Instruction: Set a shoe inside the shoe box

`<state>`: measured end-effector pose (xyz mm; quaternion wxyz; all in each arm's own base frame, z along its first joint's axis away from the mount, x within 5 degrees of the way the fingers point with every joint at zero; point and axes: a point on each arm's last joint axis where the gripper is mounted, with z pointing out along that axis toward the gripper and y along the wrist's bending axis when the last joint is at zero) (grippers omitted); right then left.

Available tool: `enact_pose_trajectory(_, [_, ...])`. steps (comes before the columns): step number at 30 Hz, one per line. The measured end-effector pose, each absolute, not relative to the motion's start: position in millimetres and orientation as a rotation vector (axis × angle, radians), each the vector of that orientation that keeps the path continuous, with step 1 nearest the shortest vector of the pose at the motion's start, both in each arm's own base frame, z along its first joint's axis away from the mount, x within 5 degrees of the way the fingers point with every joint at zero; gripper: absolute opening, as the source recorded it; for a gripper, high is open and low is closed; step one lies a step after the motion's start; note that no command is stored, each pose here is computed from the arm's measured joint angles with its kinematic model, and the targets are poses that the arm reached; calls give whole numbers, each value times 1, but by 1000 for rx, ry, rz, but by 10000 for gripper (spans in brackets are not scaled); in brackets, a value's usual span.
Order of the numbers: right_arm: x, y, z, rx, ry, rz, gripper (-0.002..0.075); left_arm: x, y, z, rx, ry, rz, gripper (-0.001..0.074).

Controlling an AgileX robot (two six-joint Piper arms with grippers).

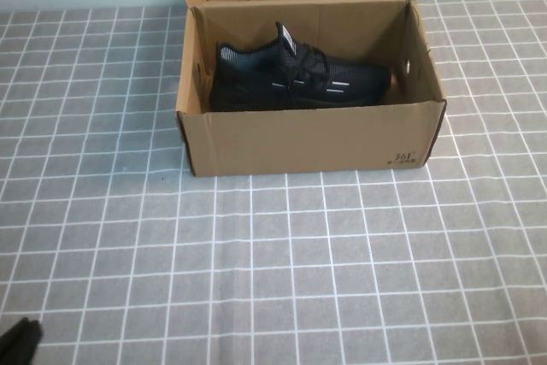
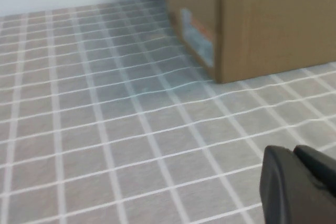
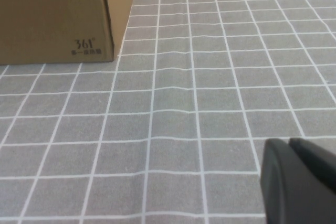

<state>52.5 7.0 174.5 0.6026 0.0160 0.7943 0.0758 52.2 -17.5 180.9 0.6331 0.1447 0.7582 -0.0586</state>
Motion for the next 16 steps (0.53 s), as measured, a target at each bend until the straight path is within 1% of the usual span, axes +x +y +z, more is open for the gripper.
enact_pose_trajectory(3, [53, 7, 174, 37, 1839, 176, -16, 53, -13, 177, 268, 1786, -73, -1])
enact_pose_trajectory(6, [53, 7, 174, 37, 1839, 176, -16, 51, -10, 171, 253, 1860, -38, -1])
enact_pose_trajectory(16, [53, 7, 174, 37, 1839, 176, -16, 51, -10, 170, 243, 1868, -33, -1])
